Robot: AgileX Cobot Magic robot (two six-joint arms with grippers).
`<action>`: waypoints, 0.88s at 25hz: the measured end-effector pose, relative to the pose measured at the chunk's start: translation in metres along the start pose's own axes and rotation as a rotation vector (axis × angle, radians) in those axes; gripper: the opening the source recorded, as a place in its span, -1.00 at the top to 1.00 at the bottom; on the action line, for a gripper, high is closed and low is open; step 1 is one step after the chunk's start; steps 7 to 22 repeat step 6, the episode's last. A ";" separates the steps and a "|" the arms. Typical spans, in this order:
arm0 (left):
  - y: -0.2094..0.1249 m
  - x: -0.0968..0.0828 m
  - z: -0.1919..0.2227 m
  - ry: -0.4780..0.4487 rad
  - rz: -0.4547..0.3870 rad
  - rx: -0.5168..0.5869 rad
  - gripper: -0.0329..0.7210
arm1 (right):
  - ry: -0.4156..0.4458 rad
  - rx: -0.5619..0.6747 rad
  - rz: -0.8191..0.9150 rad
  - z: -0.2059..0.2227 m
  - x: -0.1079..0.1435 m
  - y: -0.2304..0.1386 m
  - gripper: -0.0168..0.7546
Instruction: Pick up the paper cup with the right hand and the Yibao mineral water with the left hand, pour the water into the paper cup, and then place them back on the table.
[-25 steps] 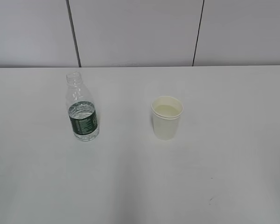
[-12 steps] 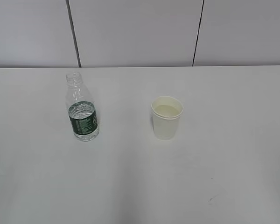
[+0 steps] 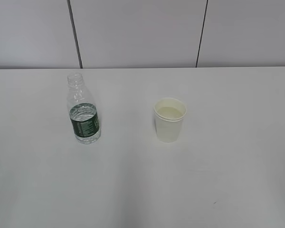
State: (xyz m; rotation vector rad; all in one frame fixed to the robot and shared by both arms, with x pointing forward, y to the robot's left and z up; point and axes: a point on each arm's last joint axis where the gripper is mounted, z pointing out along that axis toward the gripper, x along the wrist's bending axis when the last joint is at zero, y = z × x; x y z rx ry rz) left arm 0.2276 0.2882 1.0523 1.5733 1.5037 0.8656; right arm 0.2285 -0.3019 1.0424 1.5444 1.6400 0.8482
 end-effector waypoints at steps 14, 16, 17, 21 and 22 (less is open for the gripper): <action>0.000 0.000 0.000 0.000 0.000 0.000 -0.32 | 0.000 0.000 0.000 0.000 0.000 0.000 -0.56; 0.000 0.000 0.000 0.000 0.000 0.000 -0.32 | 0.000 0.000 0.000 0.000 0.000 0.000 -0.56; 0.000 0.000 0.000 0.000 0.000 0.000 -0.32 | 0.000 0.000 0.000 0.000 0.000 0.000 -0.56; 0.000 0.000 0.000 0.000 0.000 0.000 -0.32 | 0.000 0.000 0.000 0.000 0.000 0.000 -0.56; 0.000 0.000 0.000 0.000 0.000 0.000 -0.32 | 0.000 0.000 0.000 0.000 0.000 0.000 -0.56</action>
